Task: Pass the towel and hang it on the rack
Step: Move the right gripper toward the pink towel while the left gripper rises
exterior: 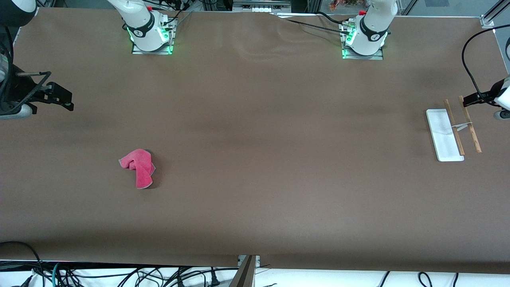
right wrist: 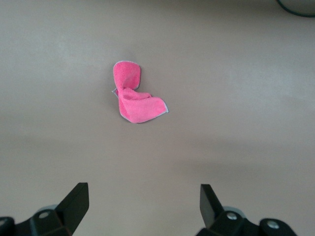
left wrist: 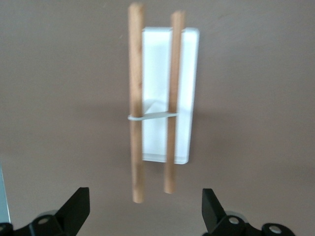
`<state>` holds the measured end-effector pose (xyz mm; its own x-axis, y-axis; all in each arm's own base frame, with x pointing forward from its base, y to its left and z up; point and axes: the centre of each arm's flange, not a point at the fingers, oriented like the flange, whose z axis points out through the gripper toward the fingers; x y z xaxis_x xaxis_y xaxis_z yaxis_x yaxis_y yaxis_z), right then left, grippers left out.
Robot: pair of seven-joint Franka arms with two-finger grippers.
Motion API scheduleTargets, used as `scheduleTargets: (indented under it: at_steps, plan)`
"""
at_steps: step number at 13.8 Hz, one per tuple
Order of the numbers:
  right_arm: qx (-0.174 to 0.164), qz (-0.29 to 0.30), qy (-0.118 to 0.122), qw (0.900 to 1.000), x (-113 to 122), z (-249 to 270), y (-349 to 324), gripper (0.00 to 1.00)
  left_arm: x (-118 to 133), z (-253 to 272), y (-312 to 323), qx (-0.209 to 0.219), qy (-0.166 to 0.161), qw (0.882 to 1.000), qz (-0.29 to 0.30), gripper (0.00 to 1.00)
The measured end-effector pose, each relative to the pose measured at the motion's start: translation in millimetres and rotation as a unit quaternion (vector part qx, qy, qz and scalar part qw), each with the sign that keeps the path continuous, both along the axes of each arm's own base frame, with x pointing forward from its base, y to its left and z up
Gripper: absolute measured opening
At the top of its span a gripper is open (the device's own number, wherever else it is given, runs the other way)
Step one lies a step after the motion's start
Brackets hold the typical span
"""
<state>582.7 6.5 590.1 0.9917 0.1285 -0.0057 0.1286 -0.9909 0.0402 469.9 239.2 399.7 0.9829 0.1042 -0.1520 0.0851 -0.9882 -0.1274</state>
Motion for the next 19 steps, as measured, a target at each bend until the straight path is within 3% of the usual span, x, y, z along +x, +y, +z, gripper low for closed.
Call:
scheduleTargets:
  at_steps: [2, 5, 8, 11, 15, 19]
  plan:
    - [0.001, 0.0, 0.0, 1.0, 5, -7, 0, 1.0, 20, 44, -45, -0.012, -0.023, 1.0, -0.01, 1.0]
    - [0.008, 0.002, 0.004, 1.0, 22, -34, 1, 1.0, 37, 95, -112, -0.004, -0.021, 1.0, 0.007, 1.0]
    - [0.018, 0.001, 0.029, 0.999, 39, -76, 1, 1.0, 42, 128, -173, 0.006, -0.023, 0.999, 0.022, 1.0]
    - [0.025, 0.001, 0.031, 0.999, 59, -116, 1, 1.0, 36, 149, -226, 0.0, -0.026, 0.999, 0.046, 1.0]
    - [0.035, 0.012, 0.014, 0.999, 81, -160, 19, 1.0, 33, 158, -242, -0.033, -0.024, 0.997, 0.06, 1.0]
    - [0.037, 0.021, 0.01, 0.999, 88, -176, 33, 1.0, 34, 155, -245, -0.055, -0.018, 0.996, 0.066, 1.0]
